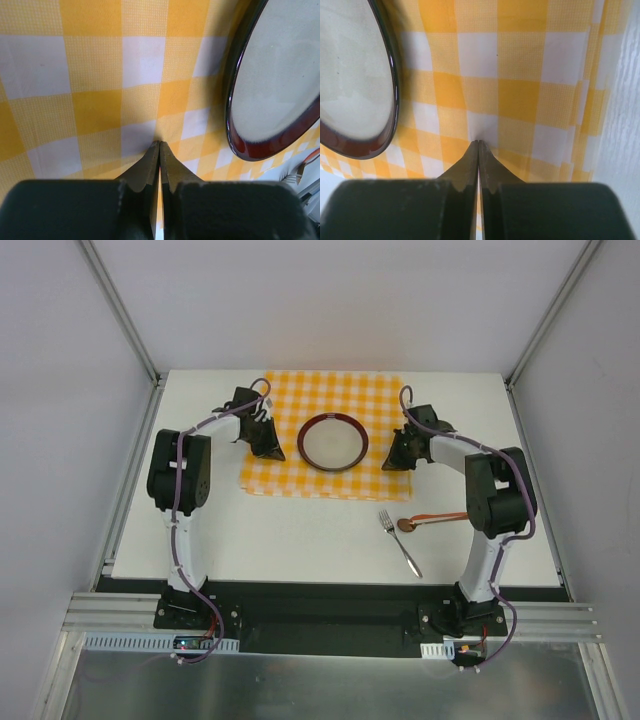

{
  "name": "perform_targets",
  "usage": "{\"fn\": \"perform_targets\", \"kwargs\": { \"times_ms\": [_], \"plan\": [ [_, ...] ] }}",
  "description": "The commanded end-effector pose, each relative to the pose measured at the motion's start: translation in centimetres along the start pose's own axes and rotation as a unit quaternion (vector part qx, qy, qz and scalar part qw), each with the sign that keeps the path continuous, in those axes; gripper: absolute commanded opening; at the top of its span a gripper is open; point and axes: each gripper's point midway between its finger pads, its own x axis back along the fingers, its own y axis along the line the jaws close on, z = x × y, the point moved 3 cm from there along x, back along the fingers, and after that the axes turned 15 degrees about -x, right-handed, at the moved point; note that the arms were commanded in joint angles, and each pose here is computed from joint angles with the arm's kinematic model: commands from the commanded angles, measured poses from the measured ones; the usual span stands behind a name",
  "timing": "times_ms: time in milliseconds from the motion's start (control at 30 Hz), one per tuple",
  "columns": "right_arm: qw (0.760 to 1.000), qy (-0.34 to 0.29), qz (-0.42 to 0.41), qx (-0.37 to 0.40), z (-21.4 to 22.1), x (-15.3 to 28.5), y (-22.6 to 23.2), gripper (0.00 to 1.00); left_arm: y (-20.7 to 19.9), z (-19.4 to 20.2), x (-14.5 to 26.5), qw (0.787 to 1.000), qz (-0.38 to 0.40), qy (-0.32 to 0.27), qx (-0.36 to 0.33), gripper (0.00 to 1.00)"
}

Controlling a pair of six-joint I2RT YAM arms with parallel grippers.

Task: Set the dinner table for one person
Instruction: Move the napkin to the center of the board.

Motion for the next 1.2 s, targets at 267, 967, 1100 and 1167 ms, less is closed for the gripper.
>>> {"fn": "perform_targets", "kwargs": {
  "times_ms": [267,967,1100,1167],
  "plan": [
    [0.999,0.013,0.039,-0.011,3.5,2.2,-2.4,0.01,-1.0,5.8,1.0,0.998,-0.036,0.060,0.000,0.00],
    [0.999,0.023,0.047,-0.005,7.7,3.8,-3.5,0.01,-2.9,10.7,2.5,0.997,-0.050,0.063,-0.005,0.00],
    [0.998,0.019,0.053,-0.004,8.3,4.2,-3.7,0.01,-3.1,11.3,2.8,0.996,-0.055,0.064,-0.008,0.00],
    [0.998,0.017,0.053,-0.004,8.4,4.3,-3.7,0.01,-3.1,11.8,2.8,0.996,-0.056,0.069,-0.008,0.00]
  ]
}}
